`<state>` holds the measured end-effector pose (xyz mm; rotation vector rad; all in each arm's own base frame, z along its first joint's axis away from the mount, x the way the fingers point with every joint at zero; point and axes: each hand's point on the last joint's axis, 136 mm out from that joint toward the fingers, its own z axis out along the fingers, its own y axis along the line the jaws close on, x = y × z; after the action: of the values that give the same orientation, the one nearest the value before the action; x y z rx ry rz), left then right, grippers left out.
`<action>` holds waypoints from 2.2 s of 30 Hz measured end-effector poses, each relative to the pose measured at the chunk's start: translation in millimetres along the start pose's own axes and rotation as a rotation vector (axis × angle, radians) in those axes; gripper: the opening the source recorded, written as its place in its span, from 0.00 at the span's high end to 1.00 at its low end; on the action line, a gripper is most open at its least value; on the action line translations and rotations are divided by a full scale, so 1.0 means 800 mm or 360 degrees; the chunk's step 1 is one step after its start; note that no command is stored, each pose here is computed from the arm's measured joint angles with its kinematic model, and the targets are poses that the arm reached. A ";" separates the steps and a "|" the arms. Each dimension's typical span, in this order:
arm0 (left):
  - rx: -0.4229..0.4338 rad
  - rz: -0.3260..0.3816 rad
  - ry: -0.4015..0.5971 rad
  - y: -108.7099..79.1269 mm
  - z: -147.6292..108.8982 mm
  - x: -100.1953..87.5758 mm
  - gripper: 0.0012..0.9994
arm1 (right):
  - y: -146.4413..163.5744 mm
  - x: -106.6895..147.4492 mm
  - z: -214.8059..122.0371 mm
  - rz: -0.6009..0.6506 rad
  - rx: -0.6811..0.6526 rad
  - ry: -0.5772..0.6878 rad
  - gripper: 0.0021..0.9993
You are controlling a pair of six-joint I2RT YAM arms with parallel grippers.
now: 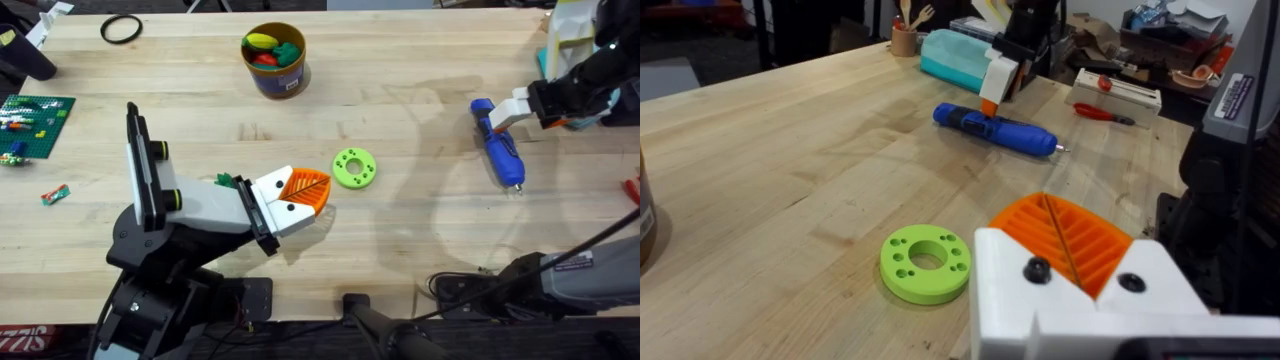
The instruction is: Pick up the gripper from the table and insert it into the empty holder that is missing its gripper. Then pick up a screw, insert it into the mounting hole, and use the screwdriver to tighten it. Finally, clean up the table by picking up the vegetable and placing it into the bucket.
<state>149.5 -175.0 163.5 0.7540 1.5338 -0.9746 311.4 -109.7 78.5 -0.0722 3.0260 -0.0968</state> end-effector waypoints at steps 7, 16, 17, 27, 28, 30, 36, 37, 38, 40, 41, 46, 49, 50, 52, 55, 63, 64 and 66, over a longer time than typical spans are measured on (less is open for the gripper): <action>-0.0005 -0.0005 0.0000 0.001 0.000 0.000 0.99 | 0.017 -0.002 -0.003 -0.0021 -0.0121 -0.0024 0.04; -0.0006 -0.0005 0.0000 0.001 0.000 0.000 0.99 | 0.035 -0.018 -0.025 -0.0114 -0.0255 -0.0143 0.04; -0.0006 -0.0005 0.0000 0.001 0.000 0.000 0.99 | 0.036 -0.019 -0.023 -0.0120 -0.0262 -0.0140 0.04; -0.0006 -0.0005 0.0000 0.001 0.000 0.000 0.99 | 0.044 -0.013 0.034 -0.0122 -0.0369 0.0036 0.04; -0.0006 -0.0005 -0.0001 0.001 0.000 0.000 0.99 | 0.046 -0.014 0.038 -0.0123 -0.0379 0.0042 0.04; -0.0006 -0.0005 0.0000 0.001 0.000 0.000 0.99 | 0.049 -0.019 0.044 -0.0136 -0.0388 0.0035 0.04; -0.0007 0.0002 -0.0001 0.001 0.000 0.000 0.99 | 0.063 -0.033 0.047 -0.0250 -0.0298 0.0017 0.04; -0.0007 0.0002 0.0000 0.001 0.000 0.000 0.99 | 0.065 -0.034 0.048 -0.0274 -0.0277 0.0027 0.04; -0.0007 0.0002 0.0000 0.001 0.000 0.000 0.99 | 0.068 -0.034 0.048 -0.0294 -0.0261 0.0036 0.04; -0.0007 0.0003 0.0000 0.001 0.000 0.000 0.99 | 0.072 -0.032 0.049 -0.0326 -0.0236 0.0059 0.04; -0.0007 0.0003 0.0000 0.001 0.000 0.000 0.99 | 0.073 -0.032 0.049 -0.0334 -0.0228 0.0065 0.04; -0.0007 0.0003 0.0000 0.001 0.000 0.000 0.99 | 0.072 -0.029 0.051 -0.0344 -0.0204 0.0091 0.04; -0.0007 0.0003 0.0000 0.001 0.000 0.000 0.99 | 0.071 -0.029 0.052 -0.0344 -0.0199 0.0098 0.04; -0.0007 0.0003 0.0000 0.001 0.000 0.000 0.99 | 0.071 -0.029 0.052 -0.0344 -0.0197 0.0100 0.04; -0.0007 0.0003 0.0000 0.001 0.000 0.000 0.99 | 0.071 -0.028 0.052 -0.0345 -0.0198 0.0106 0.04; -0.0007 0.0007 0.0000 0.001 0.000 0.000 0.99 | 0.070 -0.026 0.051 -0.0378 -0.0197 0.0115 0.04; -0.0008 0.0007 0.0000 0.001 0.000 0.000 0.99 | 0.063 -0.025 0.053 -0.0420 -0.0149 0.0136 0.27; -0.0007 0.0009 -0.0001 0.001 0.000 0.000 0.99 | 0.062 -0.025 0.054 -0.0418 -0.0143 0.0137 0.31; -0.0007 0.0016 0.0000 0.001 0.000 0.000 0.99 | 0.061 -0.025 0.054 -0.0420 -0.0135 0.0141 0.42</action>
<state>150.2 -174.6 163.3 0.7576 1.5303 -0.9633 333.9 -62.9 34.8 -0.4875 3.0901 0.0061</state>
